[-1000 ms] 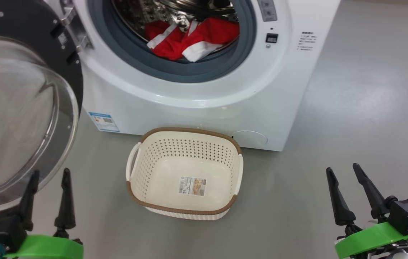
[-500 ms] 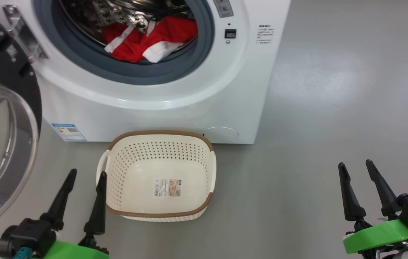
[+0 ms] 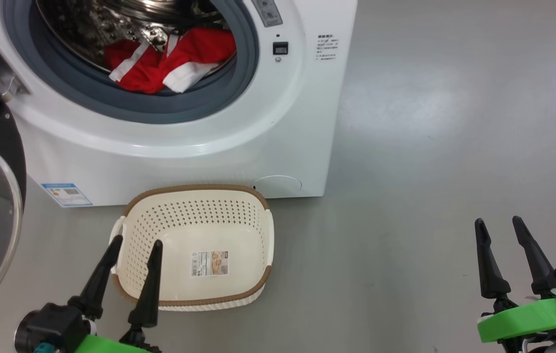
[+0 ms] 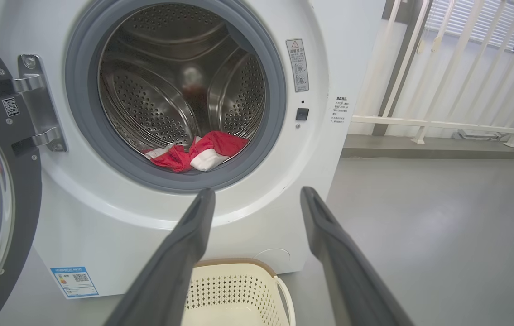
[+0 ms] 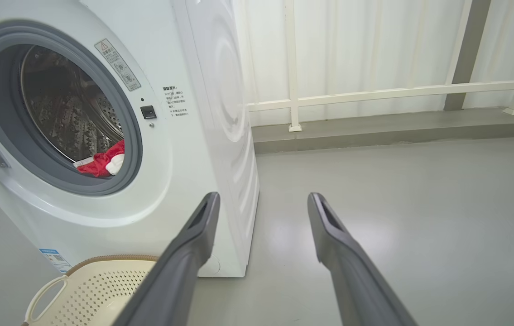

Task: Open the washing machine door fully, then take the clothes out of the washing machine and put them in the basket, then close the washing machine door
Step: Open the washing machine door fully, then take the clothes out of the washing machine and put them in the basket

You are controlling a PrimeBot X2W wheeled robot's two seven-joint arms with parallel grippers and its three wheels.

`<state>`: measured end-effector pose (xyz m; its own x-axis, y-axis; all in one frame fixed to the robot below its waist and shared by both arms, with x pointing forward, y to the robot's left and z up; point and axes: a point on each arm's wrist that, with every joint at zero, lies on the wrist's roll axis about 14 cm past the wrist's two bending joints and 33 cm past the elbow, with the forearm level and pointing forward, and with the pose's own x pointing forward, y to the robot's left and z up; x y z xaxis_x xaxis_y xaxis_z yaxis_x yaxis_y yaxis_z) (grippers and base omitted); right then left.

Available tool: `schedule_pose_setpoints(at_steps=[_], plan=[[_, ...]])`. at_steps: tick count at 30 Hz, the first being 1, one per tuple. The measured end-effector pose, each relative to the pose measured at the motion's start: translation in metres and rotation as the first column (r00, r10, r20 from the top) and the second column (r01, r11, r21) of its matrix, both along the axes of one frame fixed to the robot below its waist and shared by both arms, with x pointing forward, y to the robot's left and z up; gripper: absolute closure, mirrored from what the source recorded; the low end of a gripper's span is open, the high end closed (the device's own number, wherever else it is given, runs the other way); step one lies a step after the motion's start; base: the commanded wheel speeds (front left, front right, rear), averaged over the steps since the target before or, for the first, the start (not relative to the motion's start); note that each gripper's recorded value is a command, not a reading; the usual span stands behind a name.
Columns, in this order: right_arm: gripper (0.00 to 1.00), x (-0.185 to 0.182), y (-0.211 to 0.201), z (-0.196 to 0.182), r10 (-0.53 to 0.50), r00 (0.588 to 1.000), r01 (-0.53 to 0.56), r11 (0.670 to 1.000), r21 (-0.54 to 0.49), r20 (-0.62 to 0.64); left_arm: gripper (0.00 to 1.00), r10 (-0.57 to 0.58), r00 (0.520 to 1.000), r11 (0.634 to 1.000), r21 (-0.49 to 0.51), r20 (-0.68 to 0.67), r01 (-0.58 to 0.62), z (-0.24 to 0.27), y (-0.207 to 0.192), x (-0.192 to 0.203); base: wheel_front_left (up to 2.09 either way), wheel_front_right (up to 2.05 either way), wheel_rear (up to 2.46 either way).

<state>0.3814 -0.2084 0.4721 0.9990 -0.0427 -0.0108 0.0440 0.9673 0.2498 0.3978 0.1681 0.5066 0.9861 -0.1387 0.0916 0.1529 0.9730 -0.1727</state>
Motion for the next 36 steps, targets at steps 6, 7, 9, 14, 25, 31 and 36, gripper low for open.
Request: schedule_pose_setpoints(at_steps=[6, 7, 9, 14, 25, 31, 36], plan=[[0.0, -0.007, -0.009, 0.003, -0.029, 1.0, 0.03, 1.0, -0.002, 0.007, 0.0, -0.014, 1.0, 1.0, -0.017, -0.009, 0.014, -0.002, -0.005, -0.004, 0.0, 0.0, 0.0], [0.0, -0.008, -0.01, 0.003, -0.034, 0.999, 0.034, 0.999, -0.001, 0.007, 0.0, -0.017, 1.0, 1.0, -0.017, -0.01, 0.017, -0.002, -0.006, -0.005, 0.0, 0.0, 0.0], [0.0, -0.011, -0.011, 0.001, -0.036, 0.999, 0.036, 0.999, -0.001, -0.001, 0.0, -0.02, 1.0, 1.0, -0.017, -0.012, 0.02, -0.003, -0.007, -0.006, 0.0, 0.0, 0.0], [0.0, -0.011, -0.01, 0.0, -0.035, 0.999, 0.035, 0.999, 0.0, -0.002, 0.0, -0.019, 1.0, 1.0, -0.016, -0.011, 0.019, -0.003, -0.007, -0.006, 0.0, 0.0, 0.0], [0.0, -0.01, -0.009, 0.001, -0.031, 1.0, 0.031, 1.0, 0.001, 0.001, 0.0, -0.005, 1.0, 1.0, -0.015, -0.002, 0.005, 0.0, -0.002, -0.007, 0.0, 0.0, 0.0], [0.0, -0.009, -0.008, 0.0, -0.03, 1.0, 0.03, 1.0, 0.001, -0.004, 0.0, -0.006, 1.0, 1.0, -0.012, -0.006, 0.006, -0.001, -0.001, -0.006, 0.0, 0.0, 0.0], [0.0, -0.009, -0.009, -0.003, -0.03, 0.999, 0.03, 1.0, 0.001, -0.012, 0.0, -0.009, 1.0, 1.0, -0.018, -0.016, 0.008, -0.004, -0.001, -0.005, 0.19, -0.24, 0.06]])
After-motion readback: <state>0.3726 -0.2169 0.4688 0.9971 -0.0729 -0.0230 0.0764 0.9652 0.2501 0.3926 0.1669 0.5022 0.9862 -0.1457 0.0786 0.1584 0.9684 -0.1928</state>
